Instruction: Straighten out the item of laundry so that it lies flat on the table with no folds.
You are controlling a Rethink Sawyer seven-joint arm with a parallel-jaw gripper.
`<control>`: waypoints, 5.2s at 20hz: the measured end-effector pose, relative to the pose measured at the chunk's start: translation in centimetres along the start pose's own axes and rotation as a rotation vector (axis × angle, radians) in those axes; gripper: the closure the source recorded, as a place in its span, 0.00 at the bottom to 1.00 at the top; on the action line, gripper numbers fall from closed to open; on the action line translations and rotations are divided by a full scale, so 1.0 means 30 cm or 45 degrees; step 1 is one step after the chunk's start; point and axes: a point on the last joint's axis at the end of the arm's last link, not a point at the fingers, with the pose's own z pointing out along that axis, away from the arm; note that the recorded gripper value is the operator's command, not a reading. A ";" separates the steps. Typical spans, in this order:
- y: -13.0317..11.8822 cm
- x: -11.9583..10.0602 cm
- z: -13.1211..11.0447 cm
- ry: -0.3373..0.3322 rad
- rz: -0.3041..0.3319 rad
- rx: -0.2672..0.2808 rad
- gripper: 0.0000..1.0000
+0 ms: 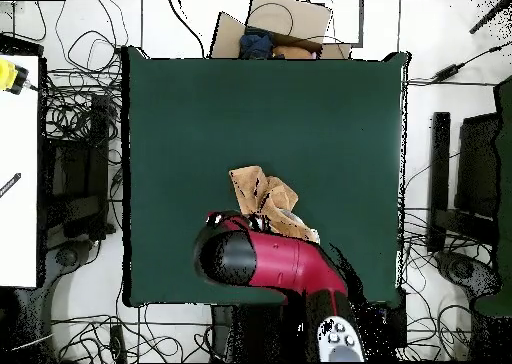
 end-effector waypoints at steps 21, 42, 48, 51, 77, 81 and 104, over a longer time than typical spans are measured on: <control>-0.052 -0.372 0.404 -0.091 -0.085 -0.145 0.00; 0.031 -0.410 0.453 -0.125 -0.173 -0.180 0.00; 0.078 -0.396 0.436 -0.121 -0.215 -0.157 0.00; 0.118 -0.386 0.435 -0.117 -0.243 -0.149 0.00; 0.019 -0.263 0.604 0.000 -0.230 -0.122 0.00; 0.017 -0.265 0.603 0.010 -0.230 -0.121 0.00; 0.045 -0.254 0.355 0.074 -0.297 -0.075 0.00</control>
